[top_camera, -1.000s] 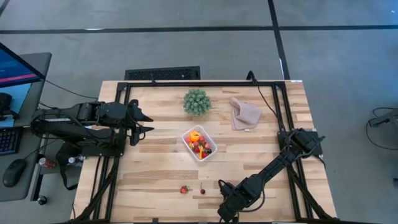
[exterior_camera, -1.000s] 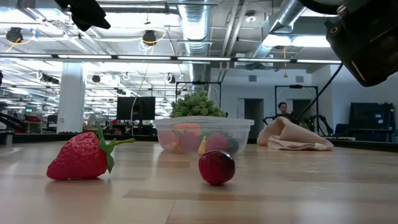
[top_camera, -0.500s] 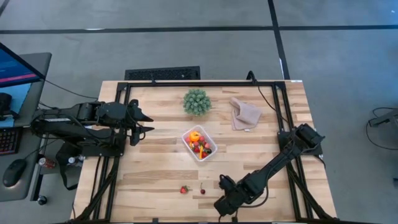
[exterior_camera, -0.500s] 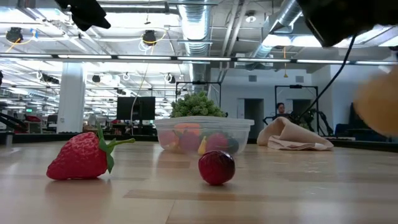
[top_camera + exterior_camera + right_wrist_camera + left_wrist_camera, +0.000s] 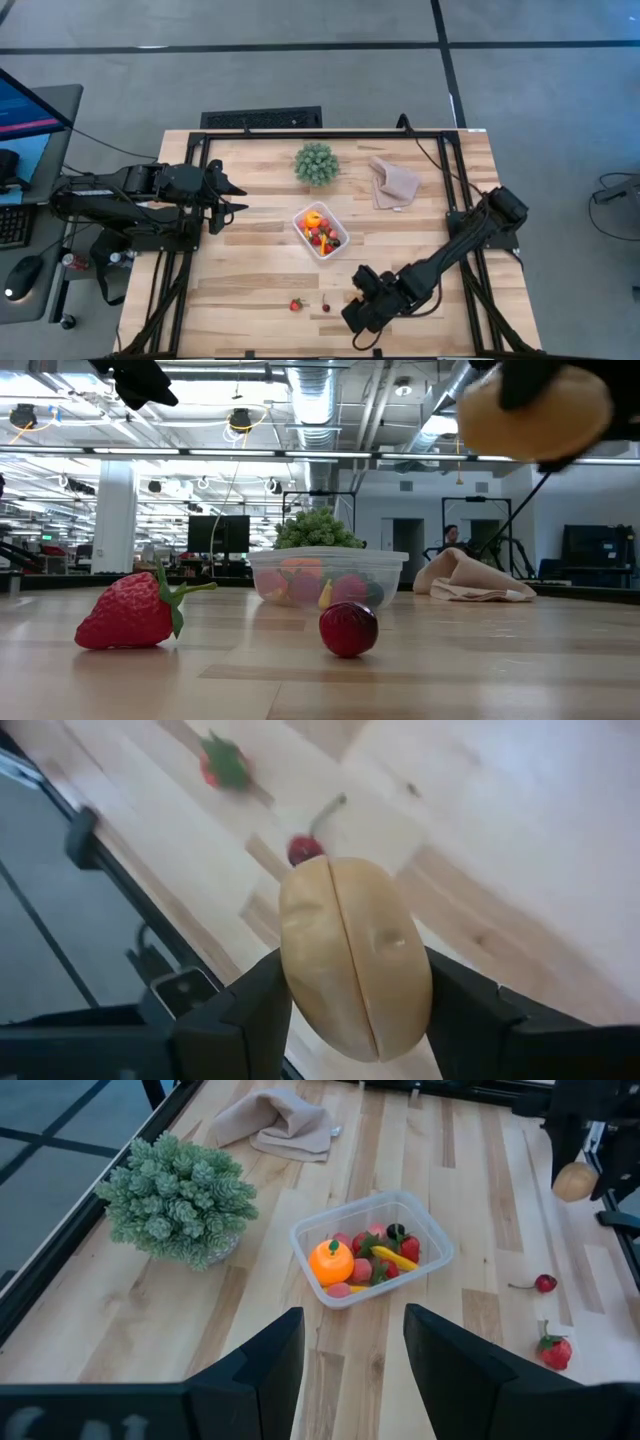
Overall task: Pick and placing Produce into tupperware
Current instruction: Put the brown potato into the transparent container, then put the red strawberry into the transparent container
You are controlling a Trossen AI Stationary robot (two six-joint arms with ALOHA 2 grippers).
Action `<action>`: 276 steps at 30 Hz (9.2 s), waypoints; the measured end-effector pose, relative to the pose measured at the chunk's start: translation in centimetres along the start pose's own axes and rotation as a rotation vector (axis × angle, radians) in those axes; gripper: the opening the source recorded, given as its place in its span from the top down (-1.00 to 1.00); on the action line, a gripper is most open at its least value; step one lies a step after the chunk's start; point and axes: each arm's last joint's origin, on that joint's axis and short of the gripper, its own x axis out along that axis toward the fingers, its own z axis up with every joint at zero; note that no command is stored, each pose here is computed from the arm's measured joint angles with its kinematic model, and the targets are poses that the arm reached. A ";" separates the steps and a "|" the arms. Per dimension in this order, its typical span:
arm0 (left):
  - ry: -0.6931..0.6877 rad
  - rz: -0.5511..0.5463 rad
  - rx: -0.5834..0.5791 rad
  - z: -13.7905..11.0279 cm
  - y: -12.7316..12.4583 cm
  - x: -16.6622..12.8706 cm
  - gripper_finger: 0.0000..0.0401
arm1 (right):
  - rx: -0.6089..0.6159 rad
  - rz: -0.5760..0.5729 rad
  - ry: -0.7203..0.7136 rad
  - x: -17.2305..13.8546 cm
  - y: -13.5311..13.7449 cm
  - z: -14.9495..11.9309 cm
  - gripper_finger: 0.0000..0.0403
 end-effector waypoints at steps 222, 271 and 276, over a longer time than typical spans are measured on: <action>0.116 -0.021 -0.221 -13.9 -23.3 15.9 0.18 | -0.547 0.236 -0.227 -9.3 -17.3 -6.4 0.34; 0.164 -0.038 -0.365 -14.5 -22.3 21.1 -0.19 | -0.534 0.189 -0.231 -9.2 -17.8 -6.2 0.34; 0.164 -0.037 -0.364 -14.5 -22.3 21.1 -0.19 | -0.534 0.189 -0.232 -9.2 -17.8 -6.2 0.34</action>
